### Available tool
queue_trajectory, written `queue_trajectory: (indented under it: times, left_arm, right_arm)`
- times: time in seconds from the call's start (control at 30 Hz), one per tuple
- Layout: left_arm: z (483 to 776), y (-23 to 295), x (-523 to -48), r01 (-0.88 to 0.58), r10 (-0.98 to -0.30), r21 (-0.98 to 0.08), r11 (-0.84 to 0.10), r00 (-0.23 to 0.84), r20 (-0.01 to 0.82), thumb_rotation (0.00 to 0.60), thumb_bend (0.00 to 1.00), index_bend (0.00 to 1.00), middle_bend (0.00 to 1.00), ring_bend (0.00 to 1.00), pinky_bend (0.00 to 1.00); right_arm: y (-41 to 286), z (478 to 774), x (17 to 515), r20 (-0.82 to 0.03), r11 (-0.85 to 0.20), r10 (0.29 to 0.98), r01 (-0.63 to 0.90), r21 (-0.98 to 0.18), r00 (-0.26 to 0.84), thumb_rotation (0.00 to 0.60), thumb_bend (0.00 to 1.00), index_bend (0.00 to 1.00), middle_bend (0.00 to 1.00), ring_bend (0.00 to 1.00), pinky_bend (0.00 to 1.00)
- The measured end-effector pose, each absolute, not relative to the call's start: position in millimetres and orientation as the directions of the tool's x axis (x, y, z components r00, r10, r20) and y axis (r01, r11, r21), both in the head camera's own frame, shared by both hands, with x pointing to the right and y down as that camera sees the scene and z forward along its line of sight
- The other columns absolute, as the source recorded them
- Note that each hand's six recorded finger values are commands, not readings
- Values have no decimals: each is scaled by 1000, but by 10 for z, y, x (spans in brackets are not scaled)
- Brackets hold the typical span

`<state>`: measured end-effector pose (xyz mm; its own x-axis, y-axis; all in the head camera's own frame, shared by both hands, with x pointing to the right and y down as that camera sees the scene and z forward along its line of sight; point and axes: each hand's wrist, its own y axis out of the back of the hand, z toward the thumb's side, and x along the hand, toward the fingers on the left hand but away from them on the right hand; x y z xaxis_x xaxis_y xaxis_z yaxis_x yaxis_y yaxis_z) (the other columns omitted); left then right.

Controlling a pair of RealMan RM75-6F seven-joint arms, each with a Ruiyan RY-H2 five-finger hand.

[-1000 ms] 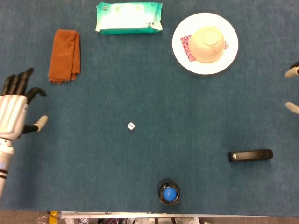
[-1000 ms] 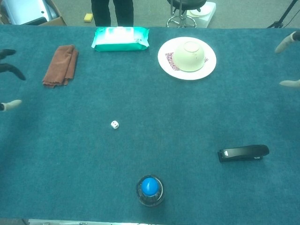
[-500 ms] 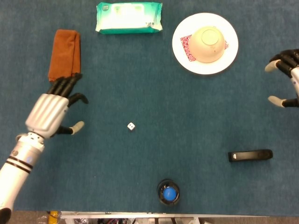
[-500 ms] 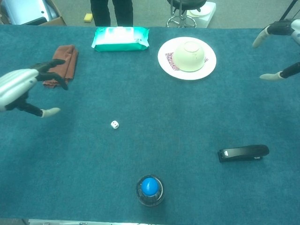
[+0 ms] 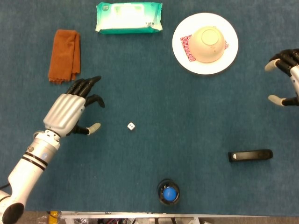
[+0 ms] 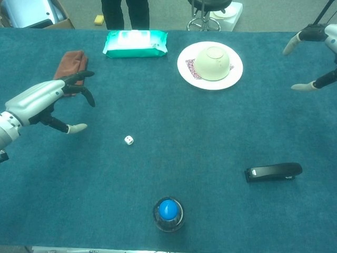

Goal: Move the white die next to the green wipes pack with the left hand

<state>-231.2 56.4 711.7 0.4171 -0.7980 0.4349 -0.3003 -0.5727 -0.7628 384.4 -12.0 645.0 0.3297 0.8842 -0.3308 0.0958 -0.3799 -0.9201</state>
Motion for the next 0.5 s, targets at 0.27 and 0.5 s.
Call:
queue_trajectory:
  times: [0.27, 0.5]
  left_arm:
    - [7171, 621, -2142, -278, -752, -734, -620, 475, 456, 600, 240, 397, 0, 0, 0]
    - [7304, 699, -1970, -216, -692, -732, -646, 571, 442, 600, 240, 398, 0, 0, 0]
  right_arm:
    - [-144, 6422, 3831, -324, -373, 885, 93, -923, 335, 600, 0, 378, 318, 207, 188]
    - [-171, 6411, 3804, -320, -370, 884, 91, -925, 341, 600, 0, 378, 318, 207, 188]
